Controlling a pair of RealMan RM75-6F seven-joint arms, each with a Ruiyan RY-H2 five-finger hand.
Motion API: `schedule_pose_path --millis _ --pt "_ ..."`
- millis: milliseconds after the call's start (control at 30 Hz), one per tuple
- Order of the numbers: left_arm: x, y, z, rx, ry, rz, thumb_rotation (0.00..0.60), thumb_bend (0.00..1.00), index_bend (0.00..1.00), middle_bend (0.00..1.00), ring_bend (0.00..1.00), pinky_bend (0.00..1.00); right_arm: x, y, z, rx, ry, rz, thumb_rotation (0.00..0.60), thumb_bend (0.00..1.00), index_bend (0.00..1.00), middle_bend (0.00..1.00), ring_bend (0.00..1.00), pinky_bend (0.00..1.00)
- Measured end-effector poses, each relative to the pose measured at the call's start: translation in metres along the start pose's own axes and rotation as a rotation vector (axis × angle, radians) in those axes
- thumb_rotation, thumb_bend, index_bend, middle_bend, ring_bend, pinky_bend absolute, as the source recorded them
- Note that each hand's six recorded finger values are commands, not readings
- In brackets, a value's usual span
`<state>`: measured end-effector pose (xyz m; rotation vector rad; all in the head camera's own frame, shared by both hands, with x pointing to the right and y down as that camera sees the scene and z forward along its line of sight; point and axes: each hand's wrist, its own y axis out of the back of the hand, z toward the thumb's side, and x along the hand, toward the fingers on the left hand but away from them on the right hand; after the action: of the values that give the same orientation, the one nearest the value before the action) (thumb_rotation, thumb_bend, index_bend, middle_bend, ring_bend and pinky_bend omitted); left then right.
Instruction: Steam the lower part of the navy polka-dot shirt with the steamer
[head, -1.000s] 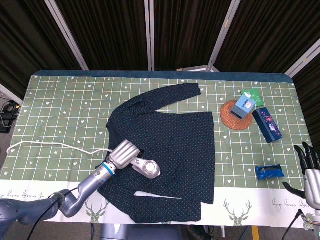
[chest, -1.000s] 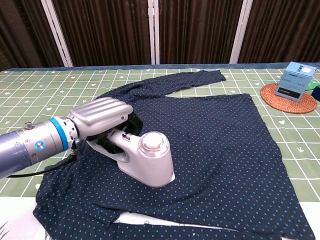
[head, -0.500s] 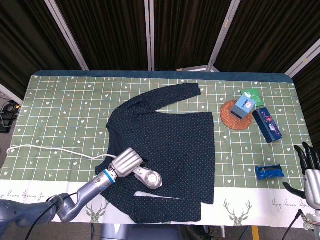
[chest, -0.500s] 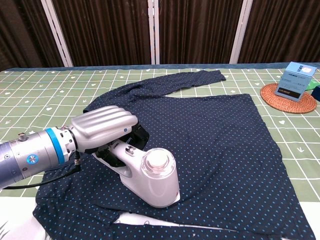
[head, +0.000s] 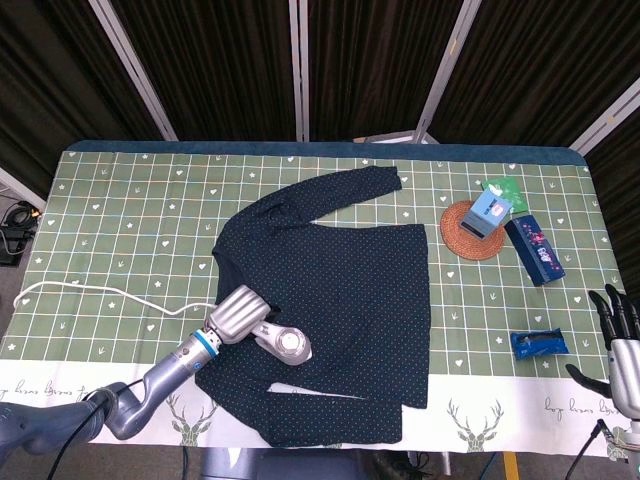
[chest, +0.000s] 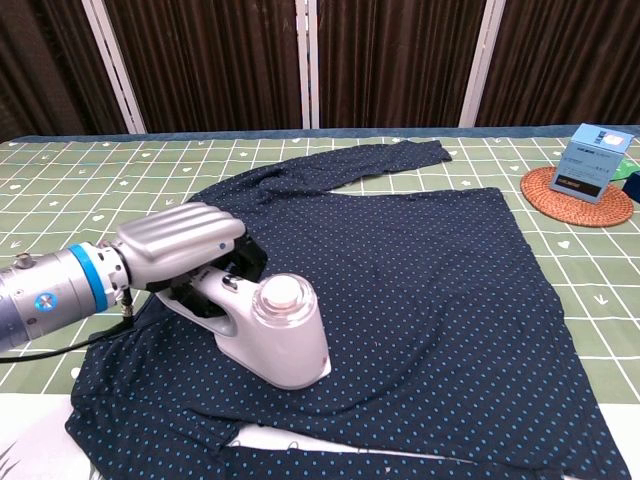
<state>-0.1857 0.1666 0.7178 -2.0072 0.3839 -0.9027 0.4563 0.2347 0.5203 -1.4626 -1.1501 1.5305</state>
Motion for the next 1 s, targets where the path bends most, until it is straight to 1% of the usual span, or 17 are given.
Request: schedule_pose_path --millis 300,467,667,867,1000 --pt "-0.013 0.01 -0.031 0.014 0.061 0.019 0.6 0.57 0.94 0.86 0.78 1.0 0.0 -0.001 0.003 0.004 0.007 0.002 0.6 0.0 0.0 0.0 0.0 0.0" --pt "-0.018 0.012 -0.04 0.019 0.077 0.021 0.6 0.57 0.94 0.86 0.78 1.0 0.001 -0.001 0.003 0.004 0.008 0.002 0.6 0.0 0.0 0.0 0.0 0.0" --pt "-0.019 0.009 -0.037 0.013 0.065 0.014 0.6 0.57 0.94 0.86 0.78 1.0 0.0 -0.001 0.003 0.004 0.008 0.002 0.6 0.0 0.0 0.0 0.0 0.0" --pt "-0.017 0.001 -0.022 0.001 0.034 0.003 0.6 0.57 0.94 0.86 0.78 1.0 0.0 0.0 0.002 0.001 0.006 0.0 0.6 0.0 0.0 0.0 0.0 0.0" --pt "-0.015 0.0 -0.014 -0.002 0.014 0.005 0.6 0.57 0.94 0.86 0.78 1.0 0.0 0.0 0.002 0.0 0.007 0.0 0.6 0.0 0.0 0.0 0.0 0.0"
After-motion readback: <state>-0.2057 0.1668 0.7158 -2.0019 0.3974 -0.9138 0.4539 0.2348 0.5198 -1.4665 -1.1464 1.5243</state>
